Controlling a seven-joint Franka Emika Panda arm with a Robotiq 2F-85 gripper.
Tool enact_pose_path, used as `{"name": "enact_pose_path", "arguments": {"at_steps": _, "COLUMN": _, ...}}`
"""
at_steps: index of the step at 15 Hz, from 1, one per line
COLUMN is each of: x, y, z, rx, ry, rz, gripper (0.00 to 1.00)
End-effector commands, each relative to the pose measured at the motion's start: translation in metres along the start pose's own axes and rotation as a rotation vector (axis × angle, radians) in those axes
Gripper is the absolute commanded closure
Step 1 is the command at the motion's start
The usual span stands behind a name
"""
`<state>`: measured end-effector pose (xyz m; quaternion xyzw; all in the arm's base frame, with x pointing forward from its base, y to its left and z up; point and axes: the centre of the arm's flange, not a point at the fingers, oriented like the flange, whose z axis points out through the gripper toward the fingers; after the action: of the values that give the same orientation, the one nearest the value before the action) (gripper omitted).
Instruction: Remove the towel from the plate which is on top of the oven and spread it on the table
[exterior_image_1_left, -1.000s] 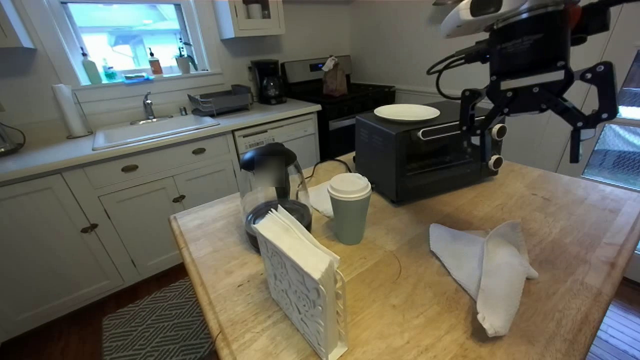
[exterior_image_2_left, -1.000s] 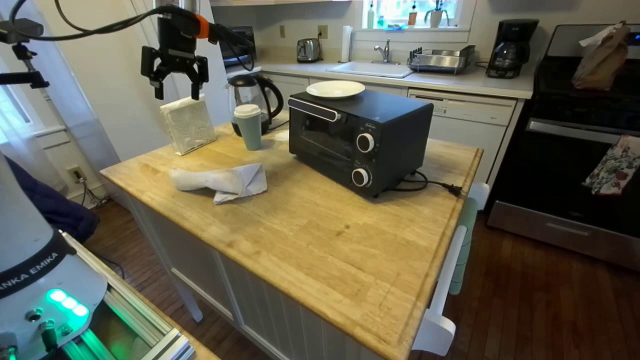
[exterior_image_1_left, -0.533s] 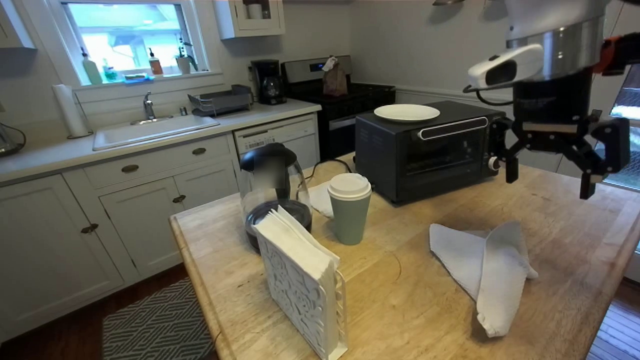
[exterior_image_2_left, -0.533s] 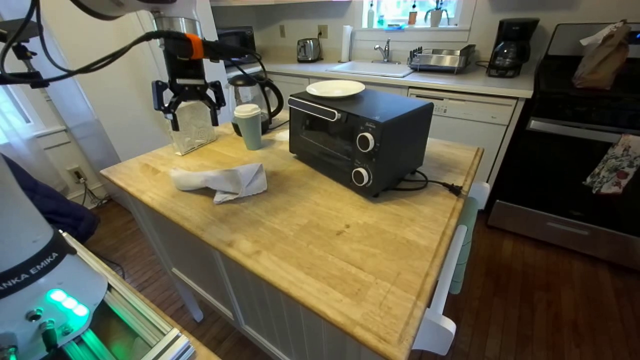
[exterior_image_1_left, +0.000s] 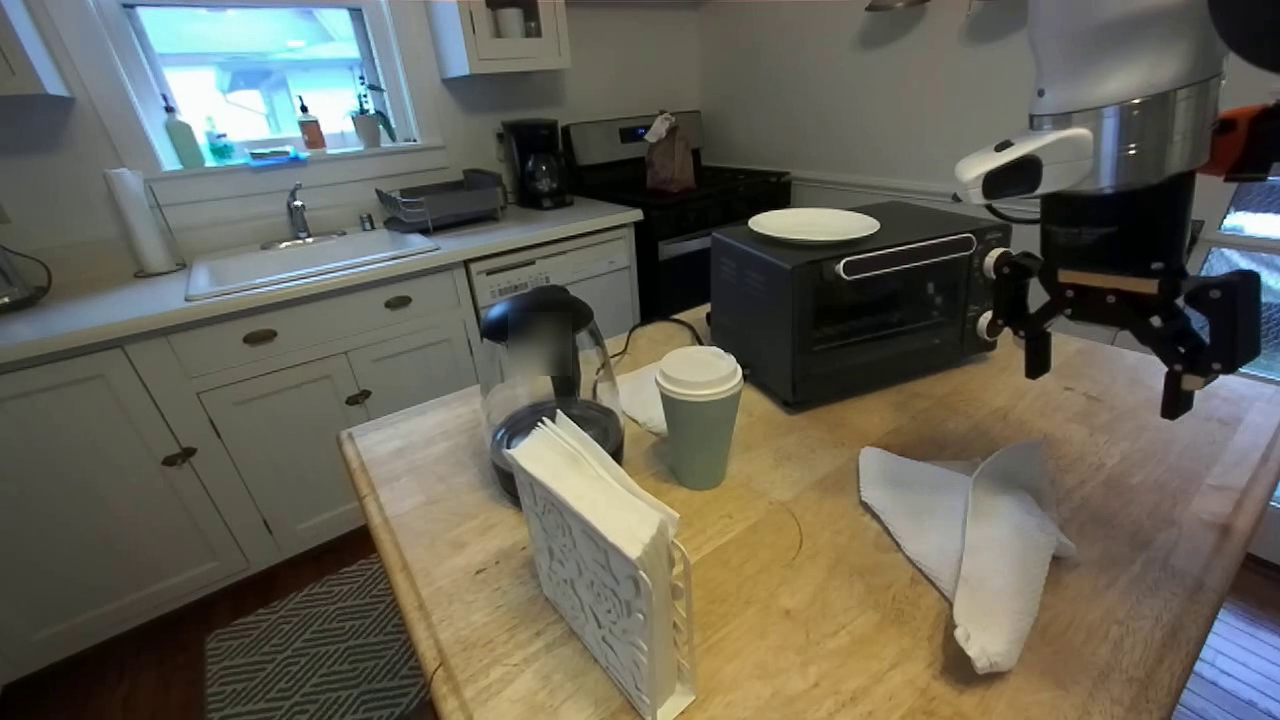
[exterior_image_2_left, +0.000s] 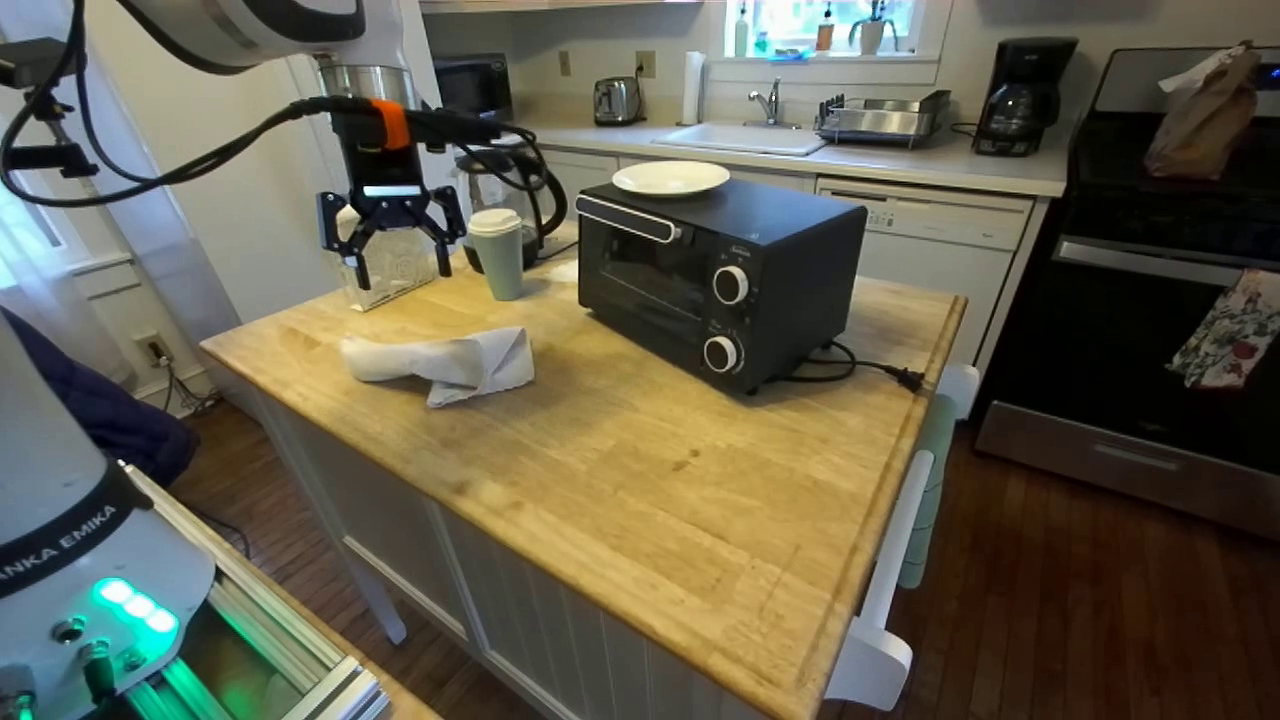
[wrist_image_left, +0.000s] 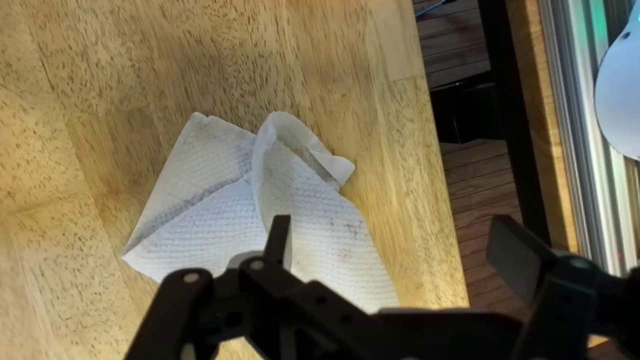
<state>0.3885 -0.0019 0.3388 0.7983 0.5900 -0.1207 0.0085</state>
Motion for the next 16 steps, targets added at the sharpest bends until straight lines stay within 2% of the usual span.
{"name": "enact_pose_path", "arguments": {"at_steps": 1, "x": -0.054, "y": 0.021, "z": 0.032, "rx": -0.003, "ry": -0.01, "rz": 0.077, "gripper": 0.0}}
{"name": "enact_pose_path", "arguments": {"at_steps": 3, "x": -0.086, "y": 0.032, "z": 0.048, "rx": -0.011, "ry": -0.007, "rz": 0.12, "gripper": 0.0}}
{"name": "enact_pose_path", "arguments": {"at_steps": 4, "x": -0.099, "y": 0.04, "z": 0.057, "rx": -0.02, "ry": -0.004, "rz": 0.149, "gripper": 0.05}}
{"name": "enact_pose_path", "arguments": {"at_steps": 6, "x": -0.117, "y": 0.052, "z": 0.067, "rx": -0.047, "ry": 0.006, "rz": 0.2, "gripper": 0.12}}
{"name": "enact_pose_path", "arguments": {"at_steps": 8, "x": -0.126, "y": 0.064, "z": 0.075, "rx": -0.093, "ry": 0.018, "rz": 0.239, "gripper": 0.11}}
{"name": "enact_pose_path", "arguments": {"at_steps": 12, "x": -0.125, "y": 0.077, "z": 0.086, "rx": -0.144, "ry": 0.06, "rz": 0.258, "gripper": 0.03}}
{"name": "enact_pose_path", "arguments": {"at_steps": 14, "x": -0.112, "y": 0.074, "z": 0.086, "rx": -0.139, "ry": 0.075, "rz": 0.24, "gripper": 0.0}}
{"name": "enact_pose_path", "arguments": {"at_steps": 16, "x": -0.117, "y": 0.067, "z": 0.085, "rx": -0.131, "ry": 0.062, "rz": 0.234, "gripper": 0.0}}
